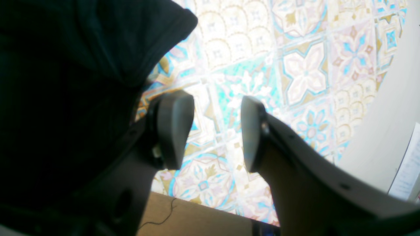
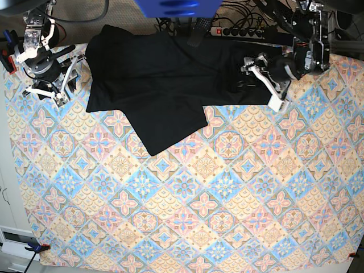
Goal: Fold the T-shirt properly
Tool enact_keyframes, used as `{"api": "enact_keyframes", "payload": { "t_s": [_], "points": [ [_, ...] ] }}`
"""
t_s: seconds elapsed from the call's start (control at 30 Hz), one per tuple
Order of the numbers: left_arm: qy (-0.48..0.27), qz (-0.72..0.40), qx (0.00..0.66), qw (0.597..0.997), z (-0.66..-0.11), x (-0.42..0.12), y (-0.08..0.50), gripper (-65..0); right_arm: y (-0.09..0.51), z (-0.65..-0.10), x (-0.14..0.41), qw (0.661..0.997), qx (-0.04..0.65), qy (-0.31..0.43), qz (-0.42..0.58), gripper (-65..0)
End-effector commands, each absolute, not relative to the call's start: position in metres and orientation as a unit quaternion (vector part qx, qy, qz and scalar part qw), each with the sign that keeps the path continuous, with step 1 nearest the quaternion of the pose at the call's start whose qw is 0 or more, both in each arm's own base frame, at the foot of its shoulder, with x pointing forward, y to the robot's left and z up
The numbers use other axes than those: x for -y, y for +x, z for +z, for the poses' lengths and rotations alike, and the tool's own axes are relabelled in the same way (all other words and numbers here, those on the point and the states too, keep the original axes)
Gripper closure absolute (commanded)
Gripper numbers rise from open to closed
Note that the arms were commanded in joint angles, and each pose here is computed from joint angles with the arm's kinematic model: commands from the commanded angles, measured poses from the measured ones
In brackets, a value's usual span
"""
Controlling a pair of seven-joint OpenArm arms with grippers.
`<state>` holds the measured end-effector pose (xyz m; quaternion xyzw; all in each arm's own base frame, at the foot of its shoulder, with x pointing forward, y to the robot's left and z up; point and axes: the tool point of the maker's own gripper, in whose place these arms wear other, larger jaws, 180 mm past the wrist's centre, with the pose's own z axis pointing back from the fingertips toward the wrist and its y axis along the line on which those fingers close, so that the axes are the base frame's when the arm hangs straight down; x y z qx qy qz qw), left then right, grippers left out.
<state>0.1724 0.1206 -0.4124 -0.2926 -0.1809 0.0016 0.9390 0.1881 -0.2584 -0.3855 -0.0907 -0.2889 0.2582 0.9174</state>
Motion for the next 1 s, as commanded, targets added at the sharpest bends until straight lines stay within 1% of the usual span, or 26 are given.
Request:
{"api": "enact_keyframes", "payload": {
  "t_s": [0.0, 0.2, 0.33, 0.53, 0.77, 0.83, 0.9, 0.97],
  "points": [
    [-0.31, -0.003, 0.189, 0.932, -0.406, -0.11, 0.176, -40.1, 0.195, -0.376, 0.262, 0.911, 0.306, -0.098, 0.26, -26.3],
    [-0.338, -0.042, 0.192, 0.92, -0.393, -0.077, 0.172, -29.0, 0.194, -0.376, 0.262, 0.911, 0.305, -0.098, 0.26, -26.3],
    [-0.349, -0.059, 0.197, 0.914, -0.384, -0.066, 0.17, -22.1, 0.194, -0.376, 0.262, 0.911, 0.305, -0.098, 0.26, -26.3],
    [-0.353, -0.092, 0.233, 0.902, -0.355, -0.059, 0.169, -20.0, 0.194, -0.376, 0.262, 0.911, 0.304, -0.098, 0.26, -26.3],
    [-0.286, -0.022, 0.271, 0.919, -0.353, -0.126, 0.178, -16.4, 0.193, -0.376, 0.262, 0.911, 0.304, -0.098, 0.26, -26.3],
    [-0.271, -0.015, 0.288, 0.918, -0.348, -0.143, 0.182, -14.9, 0.193, -0.377, 0.261, 0.911, 0.303, -0.097, 0.261, -26.3],
    [-0.248, 0.0, 0.303, 0.92, -0.344, -0.166, 0.183, -11.7, 0.193, -0.377, 0.261, 0.911, 0.303, -0.096, 0.261, -26.3],
    [-0.22, 0.02, 0.318, 0.922, -0.339, -0.191, 0.184, -6.0, 0.193, -0.377, 0.26, 0.911, 0.303, -0.095, 0.262, -26.3]
  ]
}}
